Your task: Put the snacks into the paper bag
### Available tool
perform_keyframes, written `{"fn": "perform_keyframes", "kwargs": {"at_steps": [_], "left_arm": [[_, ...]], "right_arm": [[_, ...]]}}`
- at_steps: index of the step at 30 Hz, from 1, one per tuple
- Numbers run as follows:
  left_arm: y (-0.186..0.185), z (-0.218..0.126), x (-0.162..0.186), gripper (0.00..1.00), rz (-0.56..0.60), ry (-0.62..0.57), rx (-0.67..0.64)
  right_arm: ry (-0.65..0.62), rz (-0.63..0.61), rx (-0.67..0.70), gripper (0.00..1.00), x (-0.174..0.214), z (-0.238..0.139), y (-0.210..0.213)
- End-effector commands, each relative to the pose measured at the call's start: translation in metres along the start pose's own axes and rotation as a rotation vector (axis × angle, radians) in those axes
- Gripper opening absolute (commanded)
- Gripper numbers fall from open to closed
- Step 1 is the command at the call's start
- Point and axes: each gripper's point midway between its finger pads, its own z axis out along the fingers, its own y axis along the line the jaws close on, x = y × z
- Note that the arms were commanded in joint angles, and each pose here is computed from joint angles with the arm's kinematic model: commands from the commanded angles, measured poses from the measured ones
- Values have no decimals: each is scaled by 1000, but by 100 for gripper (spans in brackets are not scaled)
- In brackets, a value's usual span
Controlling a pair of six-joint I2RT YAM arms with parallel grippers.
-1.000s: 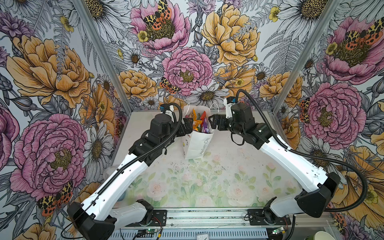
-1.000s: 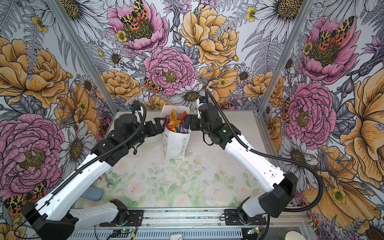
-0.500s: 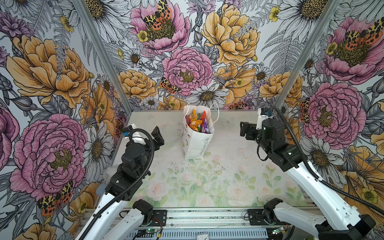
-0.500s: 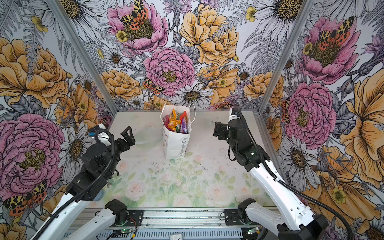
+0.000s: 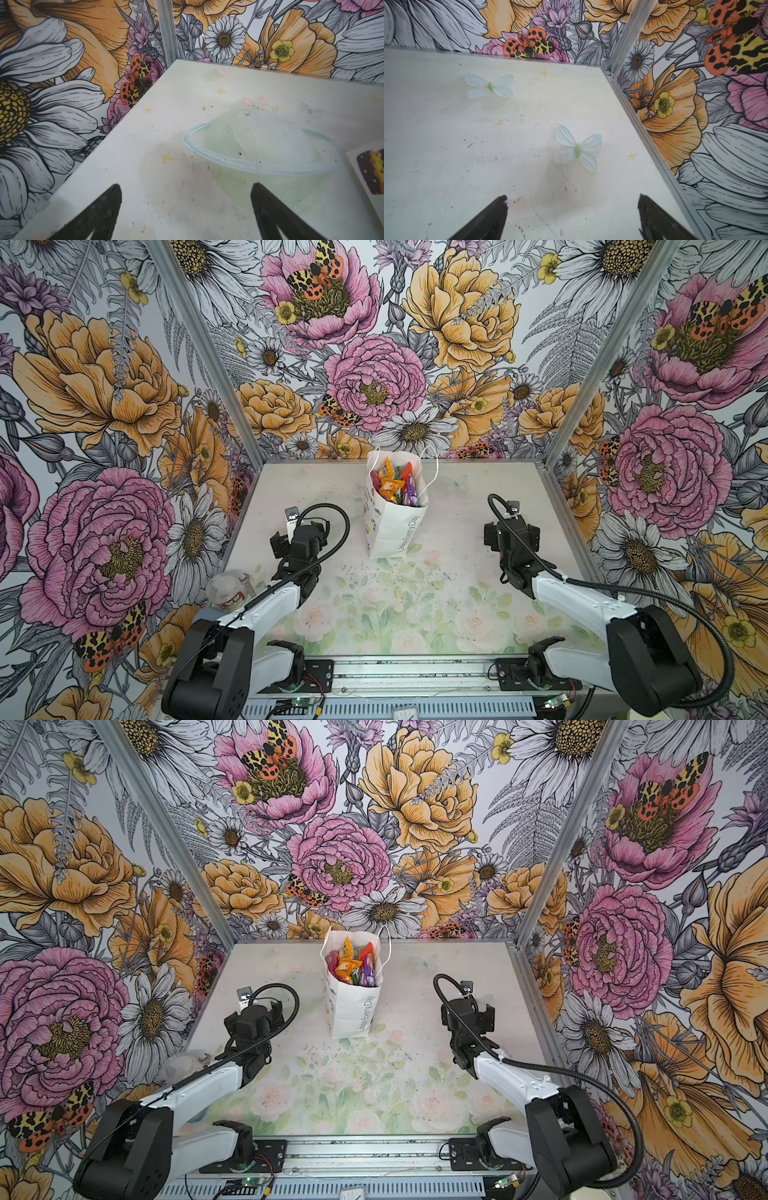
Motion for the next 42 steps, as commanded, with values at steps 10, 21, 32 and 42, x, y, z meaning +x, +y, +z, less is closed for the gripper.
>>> {"fn": "perform_keyframes", "kwargs": {"at_steps": [10,21,32,42], "left_arm": [[-15,40,0,99,-92,-156,285],[-23,41,-1,99,-51,-160,268],[-22,42,0,99,-54,-156,271],[-22,41,0,99,-54,-156,270]], "right_arm": [[-186,-19,64,100,-22,23,-17],[-213,198,-85,100,-1,45,-37],[-197,210,-38,100,2,48,-43],[-191,211,-39,100,2,48,-43]]}}
